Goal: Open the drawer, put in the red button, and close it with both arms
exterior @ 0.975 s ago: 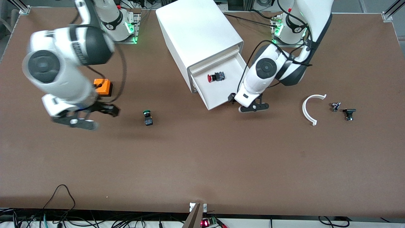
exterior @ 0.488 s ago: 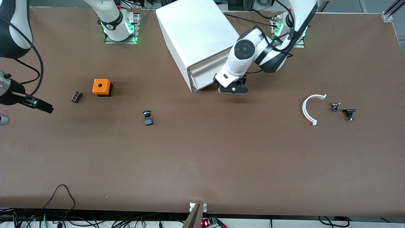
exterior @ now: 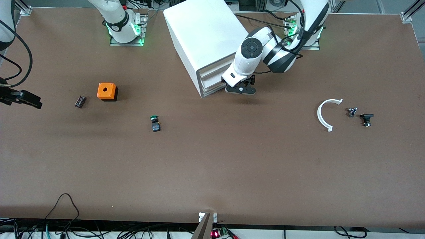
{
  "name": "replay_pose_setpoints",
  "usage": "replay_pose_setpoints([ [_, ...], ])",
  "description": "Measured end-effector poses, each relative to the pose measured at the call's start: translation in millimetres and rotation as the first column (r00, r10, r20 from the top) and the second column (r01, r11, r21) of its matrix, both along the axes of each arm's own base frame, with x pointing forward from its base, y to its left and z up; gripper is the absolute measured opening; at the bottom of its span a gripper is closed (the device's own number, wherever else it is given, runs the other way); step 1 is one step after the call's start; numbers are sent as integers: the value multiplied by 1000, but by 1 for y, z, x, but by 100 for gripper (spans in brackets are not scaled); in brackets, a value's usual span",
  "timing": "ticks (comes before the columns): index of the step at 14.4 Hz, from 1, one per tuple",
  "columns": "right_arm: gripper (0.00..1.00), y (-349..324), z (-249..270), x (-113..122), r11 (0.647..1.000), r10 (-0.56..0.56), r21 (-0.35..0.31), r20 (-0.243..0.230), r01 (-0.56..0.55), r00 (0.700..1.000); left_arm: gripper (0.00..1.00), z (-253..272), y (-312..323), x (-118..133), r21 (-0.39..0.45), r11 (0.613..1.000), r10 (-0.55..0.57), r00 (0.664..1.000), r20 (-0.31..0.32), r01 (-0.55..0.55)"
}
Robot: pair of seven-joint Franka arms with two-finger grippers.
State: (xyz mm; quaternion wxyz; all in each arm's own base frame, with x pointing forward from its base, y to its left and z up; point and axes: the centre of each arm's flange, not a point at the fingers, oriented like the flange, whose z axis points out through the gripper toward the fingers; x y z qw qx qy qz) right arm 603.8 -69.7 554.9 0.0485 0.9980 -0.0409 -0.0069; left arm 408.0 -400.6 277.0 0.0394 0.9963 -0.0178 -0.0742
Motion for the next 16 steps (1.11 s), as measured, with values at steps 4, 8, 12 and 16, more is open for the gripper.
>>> replay_pose_setpoints([
  [4, 100, 2, 4, -34, 1000, 7, 14, 18, -7, 1000, 100, 24, 25, 36, -37, 996, 78, 995, 65, -76],
  [8, 100, 10, 8, -44, 999, 16, 32, 45, -18, 999, 100, 109, 145, 137, -101, 957, 289, 928, 234, -272],
  [12, 100, 12, 5, -43, 998, 12, 58, 47, -14, 999, 100, 186, 263, 171, -5, 991, 129, 943, 306, -134],
  [16, 100, 13, 5, -44, 998, 12, 59, 38, -15, 999, 100, 272, 370, 165, 76, 994, 60, 967, 249, -82],
])
